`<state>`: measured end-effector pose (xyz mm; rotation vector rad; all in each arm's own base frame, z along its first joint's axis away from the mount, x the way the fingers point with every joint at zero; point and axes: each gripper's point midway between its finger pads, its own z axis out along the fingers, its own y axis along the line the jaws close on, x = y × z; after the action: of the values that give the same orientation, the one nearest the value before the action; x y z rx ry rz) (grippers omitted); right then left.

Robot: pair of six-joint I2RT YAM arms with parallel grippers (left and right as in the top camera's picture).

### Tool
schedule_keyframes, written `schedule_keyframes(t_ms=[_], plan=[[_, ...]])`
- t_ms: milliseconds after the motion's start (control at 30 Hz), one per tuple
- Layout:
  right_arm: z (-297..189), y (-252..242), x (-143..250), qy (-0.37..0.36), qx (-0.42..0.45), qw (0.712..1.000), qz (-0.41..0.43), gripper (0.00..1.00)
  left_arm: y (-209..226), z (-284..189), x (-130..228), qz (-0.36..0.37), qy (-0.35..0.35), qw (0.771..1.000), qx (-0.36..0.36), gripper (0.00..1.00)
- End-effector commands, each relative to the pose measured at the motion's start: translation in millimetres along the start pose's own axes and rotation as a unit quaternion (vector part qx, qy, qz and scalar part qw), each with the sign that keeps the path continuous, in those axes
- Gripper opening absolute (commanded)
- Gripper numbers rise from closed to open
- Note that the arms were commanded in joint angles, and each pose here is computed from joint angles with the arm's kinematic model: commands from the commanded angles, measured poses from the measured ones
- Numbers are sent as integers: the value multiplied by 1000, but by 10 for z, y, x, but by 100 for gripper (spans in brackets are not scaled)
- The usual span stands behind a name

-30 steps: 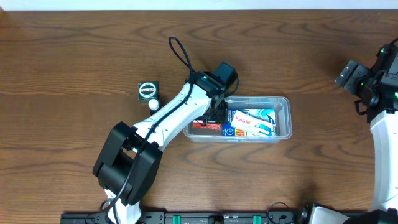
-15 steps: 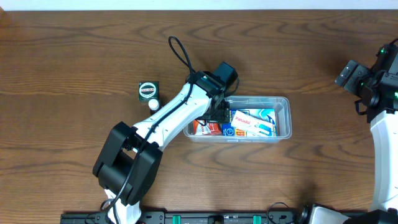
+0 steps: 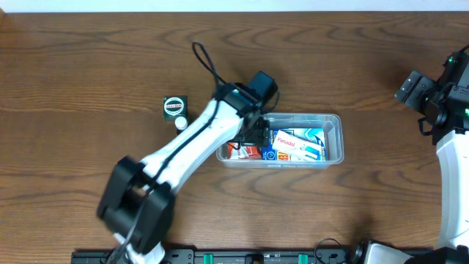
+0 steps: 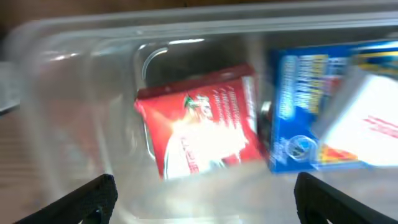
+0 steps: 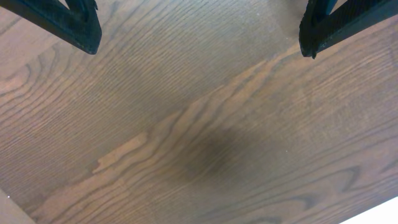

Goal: Pack container
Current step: 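Move the left gripper to the green Zam-Buk tin and grasp it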

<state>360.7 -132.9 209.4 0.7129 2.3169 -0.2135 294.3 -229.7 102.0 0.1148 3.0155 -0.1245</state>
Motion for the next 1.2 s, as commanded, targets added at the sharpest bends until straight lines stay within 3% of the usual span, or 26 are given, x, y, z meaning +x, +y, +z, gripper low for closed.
schedule_keyframes(t_ms=[0, 233, 367, 733, 900, 1167], plan=[[-23, -15, -46, -5, 1, 1000, 9, 99, -84, -678, -139, 14, -80, 995, 52, 92], [-23, -15, -47, -5, 0, 1000, 10, 99, 271, -1378, -241, 3, -190, 981, 45, 96], [-23, -15, -47, -5, 0, 1000, 10, 99, 683, -1428, -325, -39, -198, 979, 5, 97], [-23, -15, -47, -5, 0, 1000, 9, 99, 1795, -1118, -940, -155, -204, 965, -56, 99], [-23, -15, -47, -5, 0, 1000, 10, 99, 1992, -738, -1153, -154, -184, 968, -74, 99], [-23, -15, -47, -5, 0, 1000, 10, 99, 2175, 9, -1156, -149, -101, 979, -98, 98]])
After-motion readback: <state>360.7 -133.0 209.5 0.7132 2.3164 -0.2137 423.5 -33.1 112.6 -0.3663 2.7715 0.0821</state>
